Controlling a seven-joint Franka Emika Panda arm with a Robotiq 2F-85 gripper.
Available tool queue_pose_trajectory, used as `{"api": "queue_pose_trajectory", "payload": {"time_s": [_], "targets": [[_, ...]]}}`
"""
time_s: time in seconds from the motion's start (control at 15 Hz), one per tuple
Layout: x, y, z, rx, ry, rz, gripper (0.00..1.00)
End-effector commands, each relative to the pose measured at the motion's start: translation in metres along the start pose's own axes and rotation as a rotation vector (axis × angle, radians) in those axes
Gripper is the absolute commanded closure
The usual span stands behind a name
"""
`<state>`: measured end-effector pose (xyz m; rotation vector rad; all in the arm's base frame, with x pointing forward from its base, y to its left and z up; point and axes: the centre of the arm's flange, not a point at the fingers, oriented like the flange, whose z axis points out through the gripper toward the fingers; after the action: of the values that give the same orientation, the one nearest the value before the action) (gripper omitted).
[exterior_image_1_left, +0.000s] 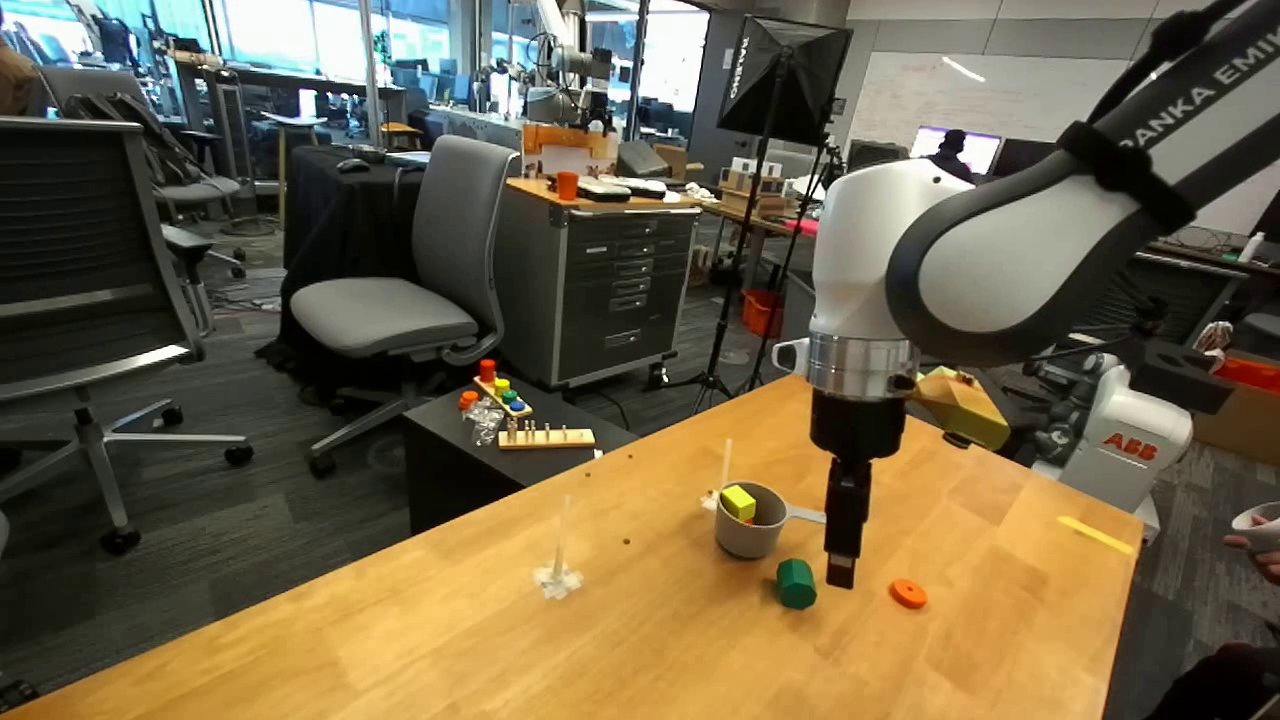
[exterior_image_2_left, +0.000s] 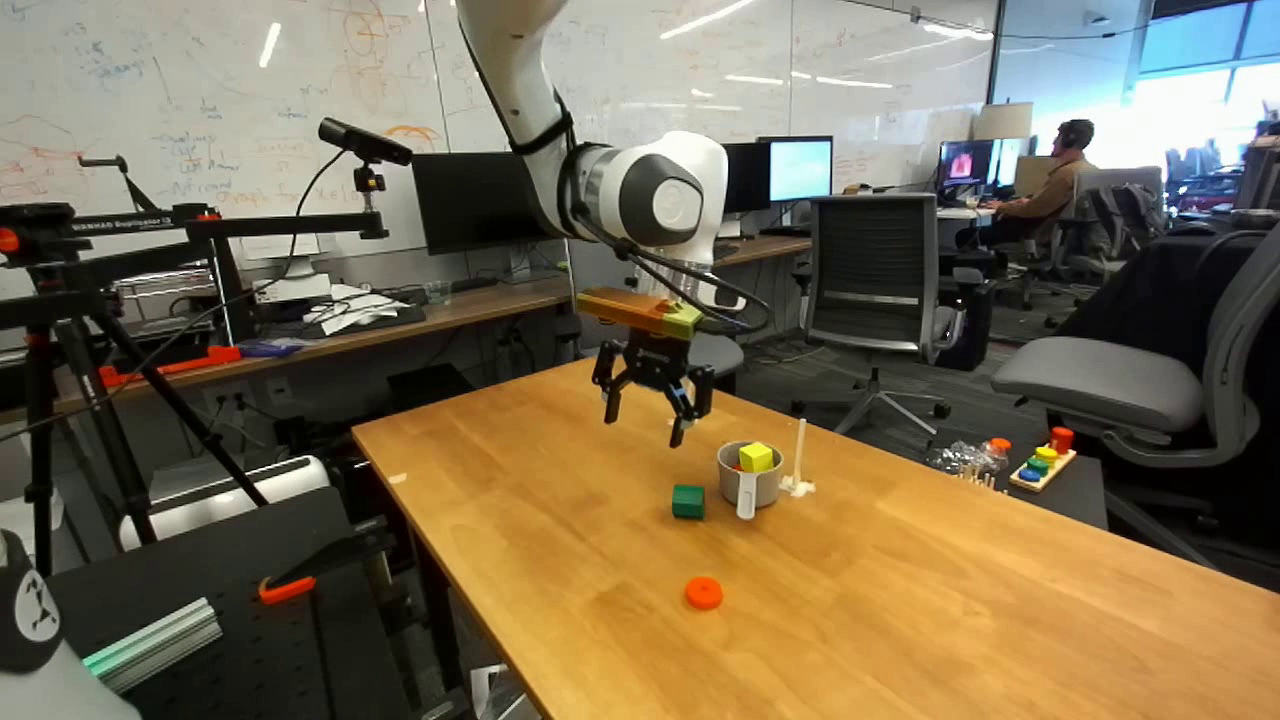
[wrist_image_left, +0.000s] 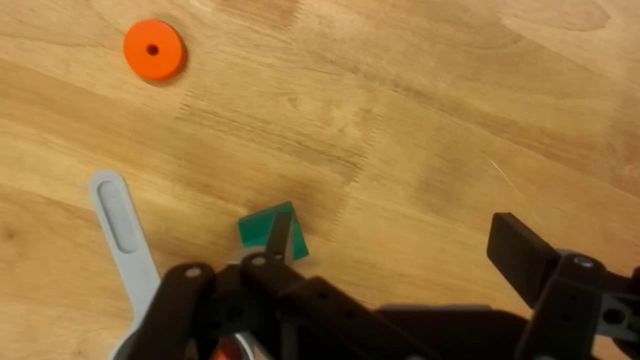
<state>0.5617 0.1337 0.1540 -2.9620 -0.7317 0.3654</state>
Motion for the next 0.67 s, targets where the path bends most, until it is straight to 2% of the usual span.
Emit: {"api": "queue_pose_trajectory", "payload": {"time_s": [0.0,0.07,0.27,0.47,0.6], "targets": [[0.013,0.011,0.007,-0.070,-0.059,-0.139,0.00],[0.016,0.010,0.009,-0.080,-0.084,-0.195,0.00],[0.029,0.008,0.017,-0.180,-0.134,-0.302,0.00],[0.044,0.008,0.027,-0.289,-0.152,-0.344,0.00],[0.051,0.010,0.033,-0.322,-0.156,-0.360,0.00]]}}
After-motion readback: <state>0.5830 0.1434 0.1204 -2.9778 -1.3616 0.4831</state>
